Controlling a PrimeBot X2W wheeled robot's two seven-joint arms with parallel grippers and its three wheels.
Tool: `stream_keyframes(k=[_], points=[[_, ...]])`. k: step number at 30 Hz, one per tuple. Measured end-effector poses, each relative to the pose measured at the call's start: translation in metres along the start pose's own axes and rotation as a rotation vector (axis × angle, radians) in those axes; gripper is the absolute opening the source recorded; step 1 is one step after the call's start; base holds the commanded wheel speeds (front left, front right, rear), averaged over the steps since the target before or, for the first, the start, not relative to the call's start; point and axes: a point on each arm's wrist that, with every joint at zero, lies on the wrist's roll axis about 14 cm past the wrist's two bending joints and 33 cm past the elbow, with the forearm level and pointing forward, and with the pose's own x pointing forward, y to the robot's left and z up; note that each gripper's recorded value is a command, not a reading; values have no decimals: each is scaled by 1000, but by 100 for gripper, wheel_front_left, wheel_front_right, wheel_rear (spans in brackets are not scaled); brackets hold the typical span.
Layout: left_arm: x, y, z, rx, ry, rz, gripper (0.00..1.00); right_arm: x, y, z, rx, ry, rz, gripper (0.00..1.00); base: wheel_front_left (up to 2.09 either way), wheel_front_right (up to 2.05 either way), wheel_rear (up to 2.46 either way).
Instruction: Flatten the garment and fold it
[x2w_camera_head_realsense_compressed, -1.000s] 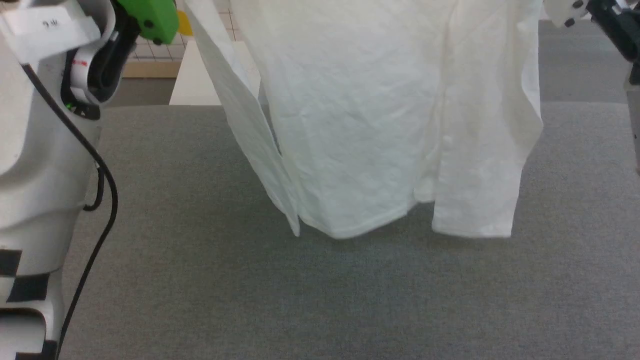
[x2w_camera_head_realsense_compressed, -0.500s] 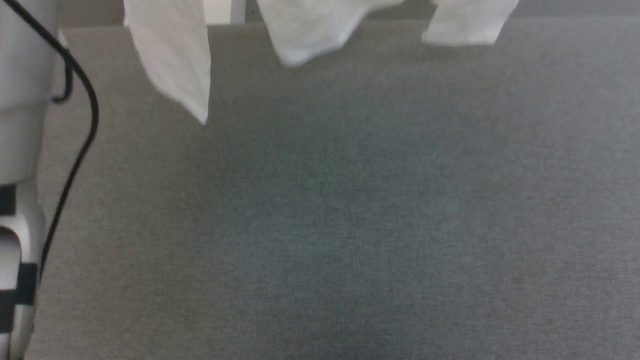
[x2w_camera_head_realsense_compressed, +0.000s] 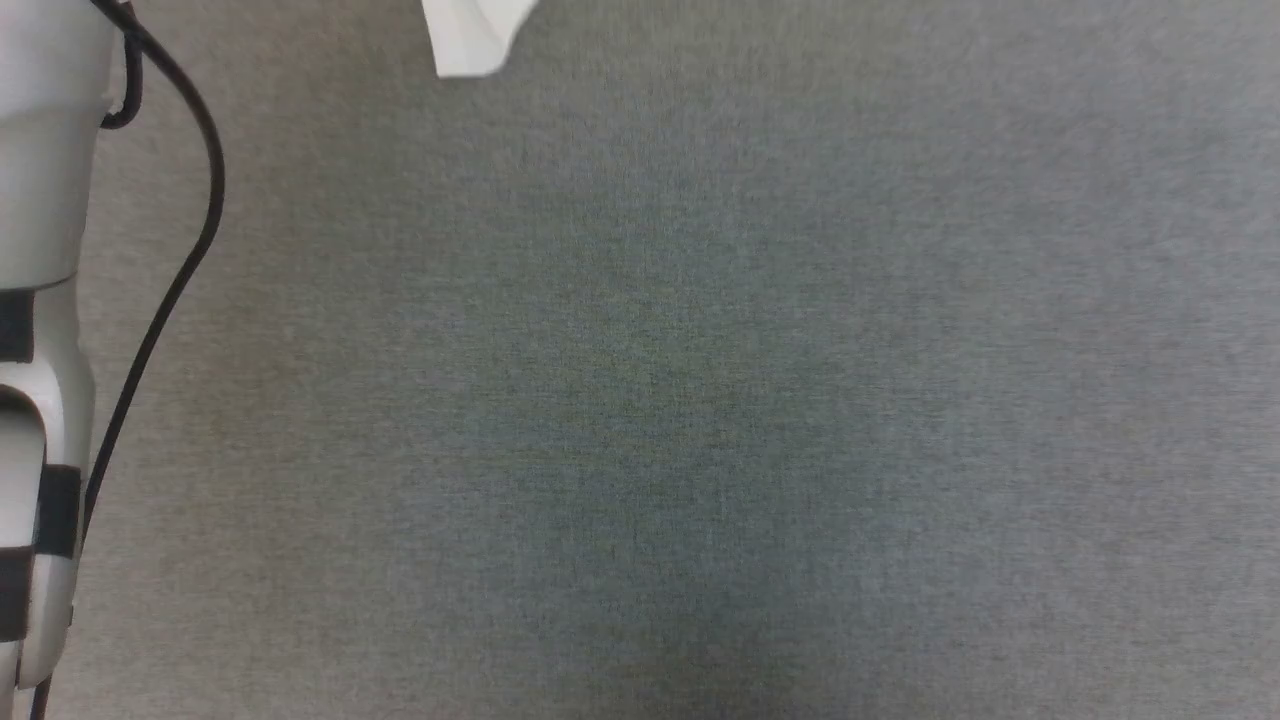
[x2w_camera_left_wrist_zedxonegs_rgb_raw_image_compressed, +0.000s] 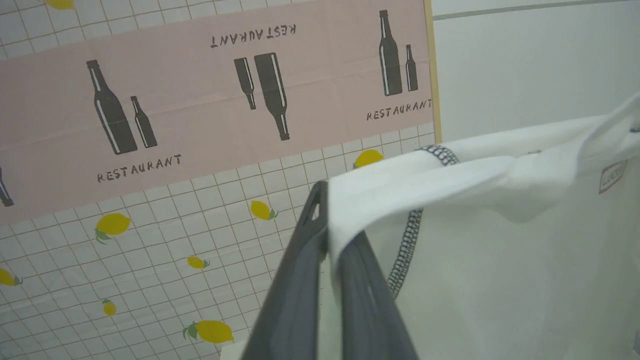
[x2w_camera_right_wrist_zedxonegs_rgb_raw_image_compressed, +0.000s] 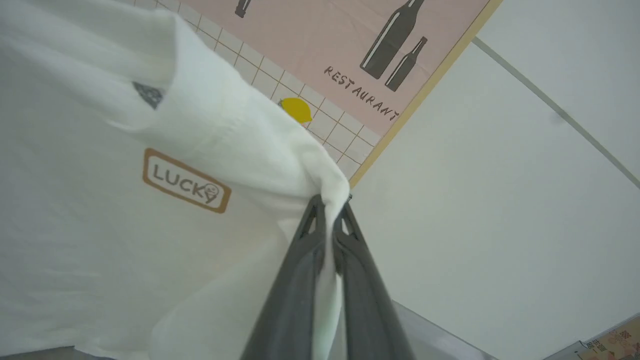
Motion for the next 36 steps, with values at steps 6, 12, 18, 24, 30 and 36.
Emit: stream_keyframes(k=[6, 12, 18, 24, 30, 36], points=[[-3, 3, -59, -24, 61, 0, 0, 13, 37, -46, 14, 25, 73, 0, 0, 0, 0], [-24, -2, -92, -43, 107, -42, 0, 0, 66, -74, 59, 19, 154, 0, 0, 0, 0], [-64, -27, -96, -43, 151, -140, 0, -32, 70, -69, 122, -28, 208, 0, 0, 0, 0], [-141, -65, -98, -117, 256, -199, 0, -109, 81, -94, 243, 57, 250, 0, 0, 0, 0], [-190, -81, -91, -142, 322, -200, 0, -168, 98, -103, 332, 142, 267, 0, 0, 0, 0], [-241, -97, -94, -172, 441, -198, 0, -217, 113, -101, 412, 200, 269, 0, 0, 0, 0]])
